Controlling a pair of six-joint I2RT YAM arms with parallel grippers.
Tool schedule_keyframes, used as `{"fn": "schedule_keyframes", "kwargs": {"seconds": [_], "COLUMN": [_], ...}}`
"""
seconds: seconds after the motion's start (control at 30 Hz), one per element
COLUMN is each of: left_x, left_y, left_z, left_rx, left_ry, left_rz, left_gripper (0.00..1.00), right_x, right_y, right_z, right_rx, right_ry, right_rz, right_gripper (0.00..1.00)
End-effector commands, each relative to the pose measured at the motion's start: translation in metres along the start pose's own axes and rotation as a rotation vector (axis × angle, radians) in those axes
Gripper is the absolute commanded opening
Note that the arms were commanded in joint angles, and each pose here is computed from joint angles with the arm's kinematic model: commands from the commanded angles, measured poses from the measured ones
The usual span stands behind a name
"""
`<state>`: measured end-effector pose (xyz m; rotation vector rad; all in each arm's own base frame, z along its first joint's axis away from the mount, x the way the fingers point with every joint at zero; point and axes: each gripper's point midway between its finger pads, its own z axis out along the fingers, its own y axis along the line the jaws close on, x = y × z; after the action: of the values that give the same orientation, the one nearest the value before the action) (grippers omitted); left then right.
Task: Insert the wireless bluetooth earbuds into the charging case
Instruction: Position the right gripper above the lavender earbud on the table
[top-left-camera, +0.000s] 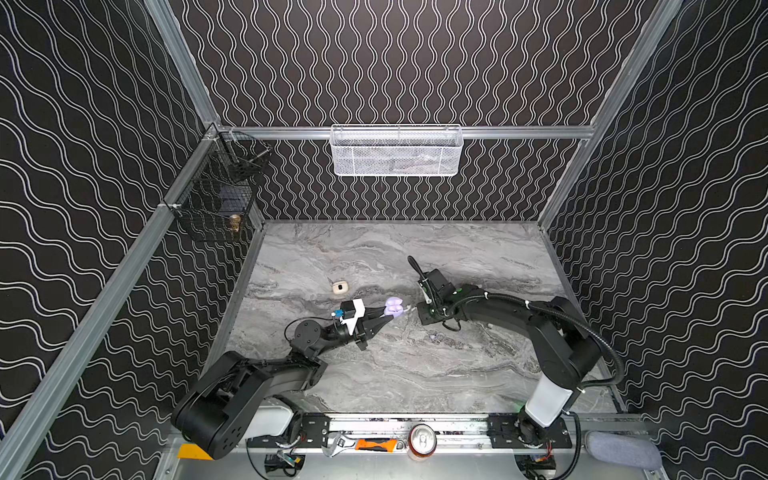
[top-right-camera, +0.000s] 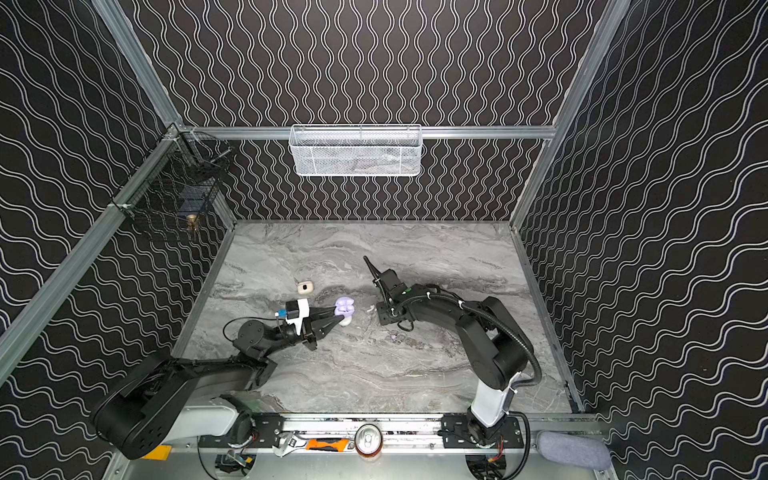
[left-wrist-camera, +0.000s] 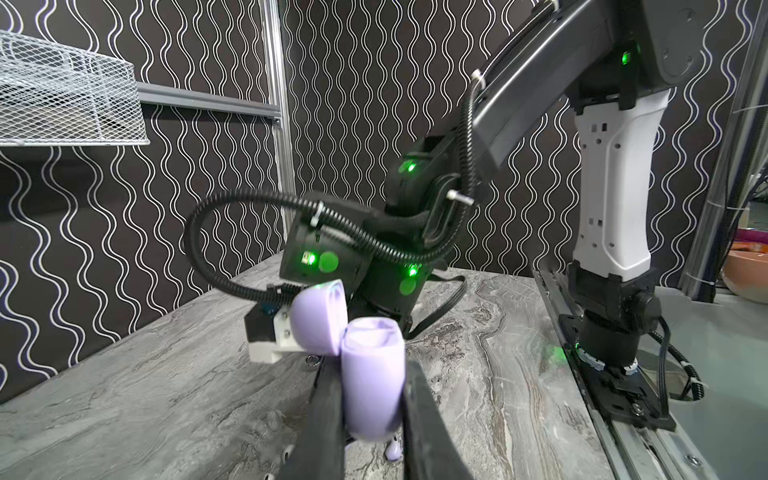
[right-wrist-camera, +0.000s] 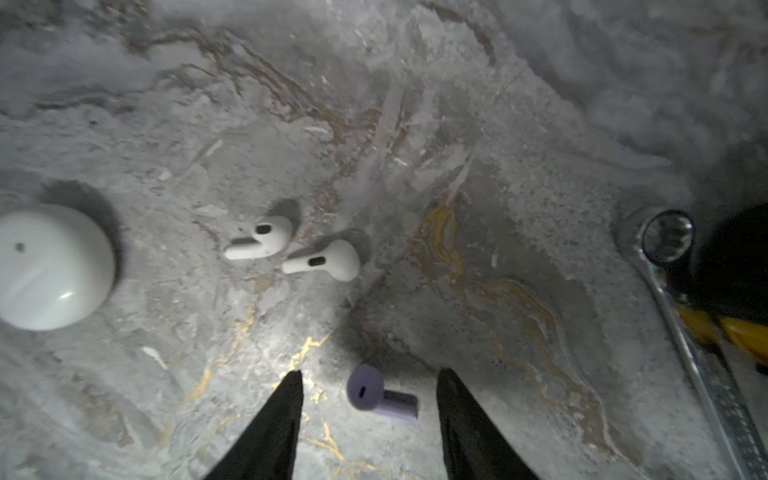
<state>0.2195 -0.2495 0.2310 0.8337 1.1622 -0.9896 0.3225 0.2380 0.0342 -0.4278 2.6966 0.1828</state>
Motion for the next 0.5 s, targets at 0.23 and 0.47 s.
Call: {"fn": "schedule_keyframes", "kwargs": {"seconds": [0.23,0.47], "left_x": [-0.005,-0.006], "left_y": [0.000,-0.001], "left_z": [0.001,0.000], "left_rx": [0.005,0.000], "left_ry": [-0.012,-0.010], "left_rz": [0.025,0.033], "left_gripper": [0.00,0.00], "right_x": [0.016,0.024], "right_y": [0.014,0.013], "right_z": [0.006,0.008], "right_rx": [-0.107,-0.109], "right_ry": [0.072,0.099], "right_rz": [0.011,0.031], "right_gripper": [0.60,0.59]}}
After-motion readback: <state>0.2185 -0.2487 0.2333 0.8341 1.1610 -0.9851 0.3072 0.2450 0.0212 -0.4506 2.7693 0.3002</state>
